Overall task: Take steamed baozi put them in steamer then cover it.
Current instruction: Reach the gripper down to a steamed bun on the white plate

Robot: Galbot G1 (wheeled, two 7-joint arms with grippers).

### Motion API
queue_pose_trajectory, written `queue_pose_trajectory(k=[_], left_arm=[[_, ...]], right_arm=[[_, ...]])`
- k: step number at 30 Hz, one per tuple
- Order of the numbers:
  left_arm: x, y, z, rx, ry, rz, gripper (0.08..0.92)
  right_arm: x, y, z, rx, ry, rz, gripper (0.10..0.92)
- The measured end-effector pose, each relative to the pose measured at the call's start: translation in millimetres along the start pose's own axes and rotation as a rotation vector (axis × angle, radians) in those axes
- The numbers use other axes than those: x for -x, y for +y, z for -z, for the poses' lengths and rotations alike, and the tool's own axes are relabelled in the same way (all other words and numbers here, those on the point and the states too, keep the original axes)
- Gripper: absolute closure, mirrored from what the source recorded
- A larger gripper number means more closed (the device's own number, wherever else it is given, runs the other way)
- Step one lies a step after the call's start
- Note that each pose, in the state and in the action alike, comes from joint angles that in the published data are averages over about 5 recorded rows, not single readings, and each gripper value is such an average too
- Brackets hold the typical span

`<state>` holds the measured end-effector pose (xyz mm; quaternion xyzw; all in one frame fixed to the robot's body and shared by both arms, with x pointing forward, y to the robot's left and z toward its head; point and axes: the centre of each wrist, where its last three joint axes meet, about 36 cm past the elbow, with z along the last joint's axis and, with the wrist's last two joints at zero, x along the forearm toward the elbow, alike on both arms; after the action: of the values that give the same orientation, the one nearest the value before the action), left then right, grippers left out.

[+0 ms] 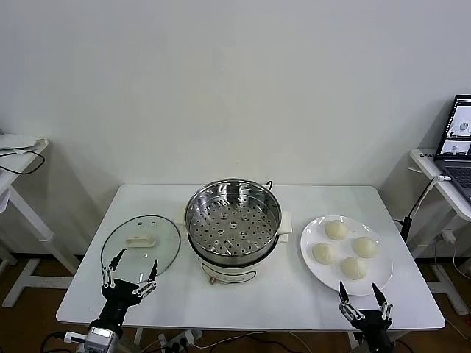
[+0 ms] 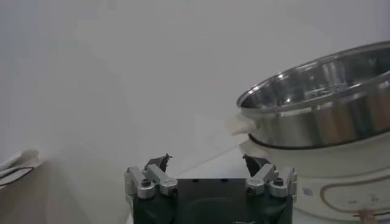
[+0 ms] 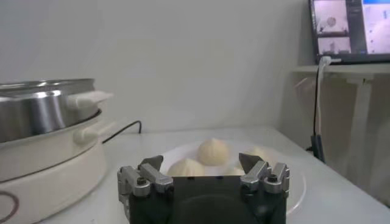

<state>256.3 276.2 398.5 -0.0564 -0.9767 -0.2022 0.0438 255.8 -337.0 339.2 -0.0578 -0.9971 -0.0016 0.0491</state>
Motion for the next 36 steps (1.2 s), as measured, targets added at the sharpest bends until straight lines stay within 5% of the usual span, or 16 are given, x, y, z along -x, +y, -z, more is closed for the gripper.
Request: queue_pose_trajectory(k=[16, 27, 36], left_arm=[[-2.1, -4.6, 9.7, -0.018, -0.031, 0.002, 0.177], [-2.4, -3.8, 14.6, -0.029, -0.045, 0.027, 0.177], [-4.5, -2.9, 14.4, -0.039, -0.042, 0.051, 0.177]], right_arm=[[188.0, -32.3, 76.9, -0.049, -0.009, 0.039, 0.2], [294.9, -77.1, 135.5, -0.341, 0.118, 0.492, 0.2], [355.3, -102.7, 189.6, -0.692, 0.339, 0.903, 0.2]])
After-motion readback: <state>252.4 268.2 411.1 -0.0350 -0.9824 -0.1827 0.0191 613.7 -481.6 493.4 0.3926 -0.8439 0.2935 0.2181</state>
